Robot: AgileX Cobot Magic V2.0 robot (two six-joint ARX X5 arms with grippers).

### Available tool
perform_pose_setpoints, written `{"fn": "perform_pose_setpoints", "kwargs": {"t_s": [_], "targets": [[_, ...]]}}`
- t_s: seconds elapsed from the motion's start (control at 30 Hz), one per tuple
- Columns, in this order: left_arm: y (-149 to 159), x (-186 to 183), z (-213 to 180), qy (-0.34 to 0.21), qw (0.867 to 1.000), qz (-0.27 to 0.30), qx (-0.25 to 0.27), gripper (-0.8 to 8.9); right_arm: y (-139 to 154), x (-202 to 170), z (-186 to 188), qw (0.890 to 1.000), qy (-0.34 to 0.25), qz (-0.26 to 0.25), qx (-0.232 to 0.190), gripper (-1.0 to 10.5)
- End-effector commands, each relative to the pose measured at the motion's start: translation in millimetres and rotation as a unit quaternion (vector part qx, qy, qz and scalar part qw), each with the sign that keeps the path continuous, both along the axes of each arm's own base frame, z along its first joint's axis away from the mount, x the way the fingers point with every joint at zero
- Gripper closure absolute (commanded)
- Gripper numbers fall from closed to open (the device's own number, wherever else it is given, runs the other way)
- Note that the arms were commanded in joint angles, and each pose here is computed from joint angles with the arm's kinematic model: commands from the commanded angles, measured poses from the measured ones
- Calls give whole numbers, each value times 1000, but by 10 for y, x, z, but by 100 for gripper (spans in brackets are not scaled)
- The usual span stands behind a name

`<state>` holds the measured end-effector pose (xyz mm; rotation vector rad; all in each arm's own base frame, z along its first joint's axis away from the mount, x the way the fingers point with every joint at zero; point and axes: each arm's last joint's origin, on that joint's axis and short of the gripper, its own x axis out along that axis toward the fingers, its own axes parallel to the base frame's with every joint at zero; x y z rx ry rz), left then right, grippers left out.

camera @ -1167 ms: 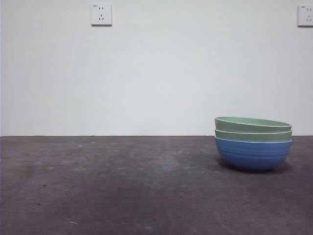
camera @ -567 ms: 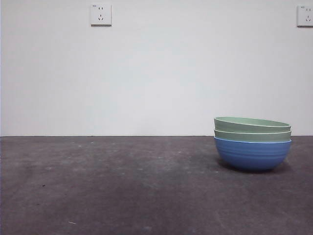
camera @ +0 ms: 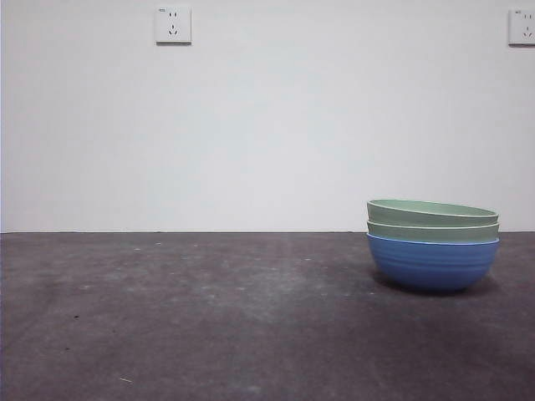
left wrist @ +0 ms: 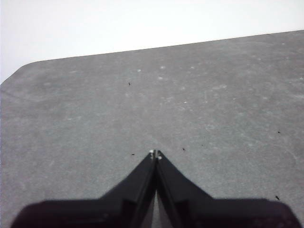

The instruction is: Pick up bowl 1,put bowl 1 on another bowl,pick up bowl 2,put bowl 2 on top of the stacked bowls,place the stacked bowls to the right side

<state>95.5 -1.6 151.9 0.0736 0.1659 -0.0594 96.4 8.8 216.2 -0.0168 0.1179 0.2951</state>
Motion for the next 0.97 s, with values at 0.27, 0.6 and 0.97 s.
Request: {"fn": "perform_pose_setpoints", "kwargs": {"t_s": [0.27, 0.6, 0.97], "targets": [[2, 5, -46, 5, 1000, 1, -3, 817, -6, -40, -461, 1000, 5, -18, 21, 944], [2, 5, -46, 5, 1000, 1, -3, 817, 6, -21, -660, 999, 37, -13, 34, 944], [2, 5, -46, 5, 1000, 1, -3, 817, 6, -21, -658, 997, 43, -17, 56, 944]]}}
